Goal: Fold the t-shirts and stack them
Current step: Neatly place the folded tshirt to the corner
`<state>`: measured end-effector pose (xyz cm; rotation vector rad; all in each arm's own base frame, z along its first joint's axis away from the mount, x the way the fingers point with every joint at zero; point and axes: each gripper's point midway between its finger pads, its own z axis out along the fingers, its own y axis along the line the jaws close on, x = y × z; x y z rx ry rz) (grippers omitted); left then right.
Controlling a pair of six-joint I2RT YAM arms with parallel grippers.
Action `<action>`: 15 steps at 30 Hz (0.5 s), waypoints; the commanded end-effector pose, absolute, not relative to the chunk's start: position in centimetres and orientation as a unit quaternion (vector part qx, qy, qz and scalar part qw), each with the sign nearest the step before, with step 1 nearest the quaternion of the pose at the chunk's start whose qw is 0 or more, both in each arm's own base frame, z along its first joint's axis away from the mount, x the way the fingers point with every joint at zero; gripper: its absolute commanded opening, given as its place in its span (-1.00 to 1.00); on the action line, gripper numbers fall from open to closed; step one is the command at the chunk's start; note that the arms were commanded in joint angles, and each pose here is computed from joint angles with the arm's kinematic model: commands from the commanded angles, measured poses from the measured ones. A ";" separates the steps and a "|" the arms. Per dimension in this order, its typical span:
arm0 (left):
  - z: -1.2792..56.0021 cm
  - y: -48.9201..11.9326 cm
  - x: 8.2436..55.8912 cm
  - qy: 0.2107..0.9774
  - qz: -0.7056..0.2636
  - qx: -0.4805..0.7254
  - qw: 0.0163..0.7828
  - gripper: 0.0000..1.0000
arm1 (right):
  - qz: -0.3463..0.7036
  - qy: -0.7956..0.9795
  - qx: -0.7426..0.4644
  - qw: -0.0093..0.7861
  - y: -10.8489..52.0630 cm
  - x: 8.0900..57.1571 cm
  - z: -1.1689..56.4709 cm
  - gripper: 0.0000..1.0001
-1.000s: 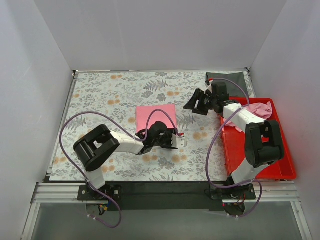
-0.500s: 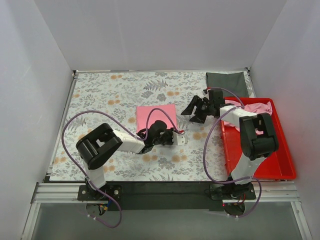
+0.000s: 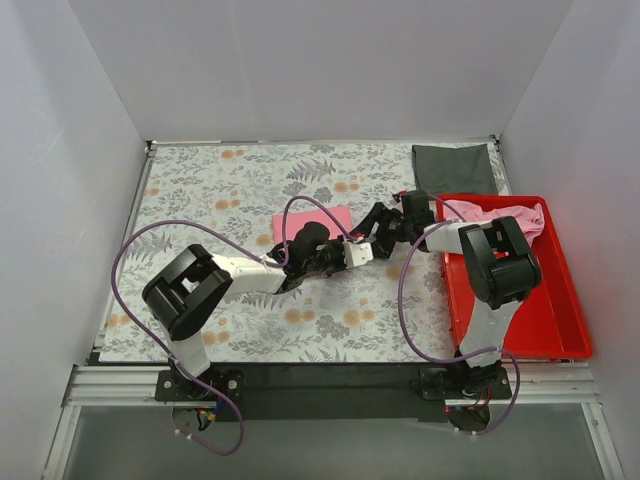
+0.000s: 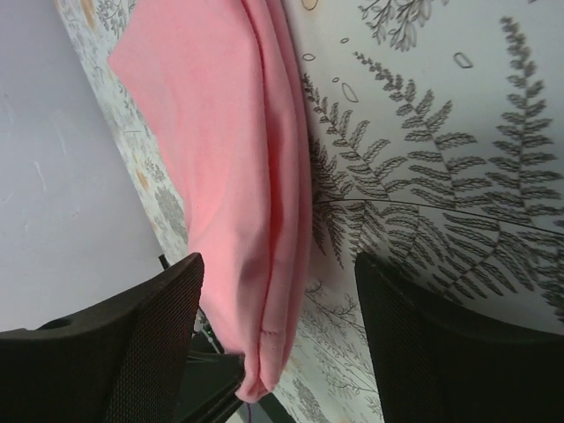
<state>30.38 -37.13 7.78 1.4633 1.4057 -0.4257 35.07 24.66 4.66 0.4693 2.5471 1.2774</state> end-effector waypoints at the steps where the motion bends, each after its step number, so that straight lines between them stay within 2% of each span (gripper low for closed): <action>1: 12.1 -38.1 31.0 0.567 -0.197 0.588 0.542 -1.00 | 0.469 0.853 0.182 0.139 26.2 36.1 5.0 0.48; 9: 12.7 -37.9 31.1 0.574 -0.208 0.578 0.542 -1.00 | 0.471 0.840 0.217 0.161 28.2 37.9 3.4 0.26; 15: 12.6 -37.8 31.2 0.575 -0.208 0.576 0.542 -1.00 | 0.474 0.833 0.240 0.152 29.2 38.6 1.9 0.23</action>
